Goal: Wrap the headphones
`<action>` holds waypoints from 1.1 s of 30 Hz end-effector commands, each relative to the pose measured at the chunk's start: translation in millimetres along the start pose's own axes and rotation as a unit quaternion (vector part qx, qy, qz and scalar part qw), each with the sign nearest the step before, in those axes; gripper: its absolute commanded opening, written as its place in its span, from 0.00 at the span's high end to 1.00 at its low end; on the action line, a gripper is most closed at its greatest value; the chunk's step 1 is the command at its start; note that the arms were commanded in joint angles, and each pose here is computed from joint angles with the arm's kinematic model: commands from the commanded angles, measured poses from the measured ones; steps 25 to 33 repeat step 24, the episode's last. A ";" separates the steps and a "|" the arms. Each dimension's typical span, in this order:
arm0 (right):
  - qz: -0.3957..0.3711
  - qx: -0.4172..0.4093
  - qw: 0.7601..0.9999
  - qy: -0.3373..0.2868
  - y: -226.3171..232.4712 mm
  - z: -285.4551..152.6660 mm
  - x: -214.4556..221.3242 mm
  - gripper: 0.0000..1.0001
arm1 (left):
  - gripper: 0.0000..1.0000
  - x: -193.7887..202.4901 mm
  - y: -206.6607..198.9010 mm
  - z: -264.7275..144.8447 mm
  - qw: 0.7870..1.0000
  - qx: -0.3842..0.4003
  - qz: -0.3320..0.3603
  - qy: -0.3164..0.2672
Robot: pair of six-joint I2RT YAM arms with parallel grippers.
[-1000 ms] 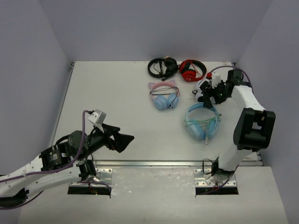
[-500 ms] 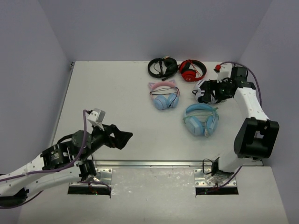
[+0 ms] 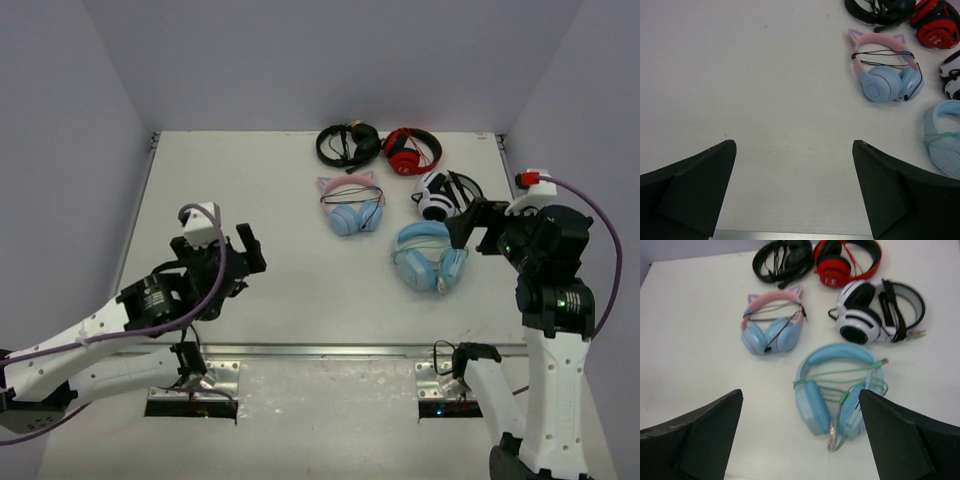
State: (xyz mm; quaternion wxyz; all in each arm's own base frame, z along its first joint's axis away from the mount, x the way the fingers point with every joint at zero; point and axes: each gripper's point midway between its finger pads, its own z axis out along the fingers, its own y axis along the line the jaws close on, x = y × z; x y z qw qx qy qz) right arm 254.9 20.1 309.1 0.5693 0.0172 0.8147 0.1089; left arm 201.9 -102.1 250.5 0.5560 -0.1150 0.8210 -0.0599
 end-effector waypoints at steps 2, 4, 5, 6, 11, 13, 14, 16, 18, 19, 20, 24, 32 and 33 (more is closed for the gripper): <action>0.048 -0.027 0.994 0.093 16.5 -28.1 62.2 0.01 | 0.00 -37.3 -12.1 26.7 0.999 -0.009 0.009 -0.032; 0.031 -0.006 0.996 0.081 11.9 -45.6 67.7 0.01 | 0.00 -36.3 -0.3 56.6 1.000 -0.007 -0.008 0.001; 0.025 0.009 0.997 0.073 7.9 -50.7 68.8 0.01 | 0.00 -40.6 3.7 69.1 1.000 -0.002 -0.016 0.004; 0.017 0.040 0.997 0.061 -2.1 -56.4 68.7 0.01 | 0.00 -40.4 33.4 88.2 0.998 -0.043 -0.036 0.017; -0.003 0.080 0.997 0.014 -12.0 -82.4 68.3 0.01 | 0.00 -36.9 76.1 92.7 0.995 -0.097 -0.028 0.013; -0.010 0.072 0.997 0.019 -10.6 -80.9 76.2 0.01 | 0.00 -39.5 88.2 79.5 0.993 -0.111 -0.030 -0.013; -0.014 0.069 0.997 0.021 -10.5 -79.5 78.9 0.01 | 0.00 -41.1 90.1 75.9 0.993 -0.110 -0.034 -0.028; -0.023 0.070 0.997 0.018 -13.3 -75.9 83.9 0.01 | 0.00 -43.2 89.8 64.3 0.993 -0.090 -0.045 -0.054; -0.024 0.073 0.997 0.013 -14.8 -75.9 86.6 0.01 | 0.00 -51.6 90.8 54.5 0.992 -0.085 -0.054 -0.076; -0.023 0.074 0.997 0.017 -15.3 -75.9 88.6 0.01 | 0.00 -52.4 91.0 53.9 0.992 -0.083 -0.053 -0.081; -0.018 0.076 0.997 0.024 -16.2 -74.4 90.9 0.01 | 0.00 -52.2 90.6 53.9 0.992 -0.082 -0.052 -0.080; -0.012 0.088 0.995 0.040 -21.3 -69.7 96.6 0.01 | 0.00 -43.2 84.9 60.2 0.995 -0.072 -0.043 -0.052; -0.012 0.088 0.995 0.040 -21.3 -69.7 96.6 0.01 | 0.00 -43.2 84.9 60.2 0.995 -0.072 -0.043 -0.052; -0.012 0.088 0.995 0.040 -21.3 -69.7 96.6 0.01 | 0.00 -43.2 84.9 60.2 0.995 -0.072 -0.043 -0.052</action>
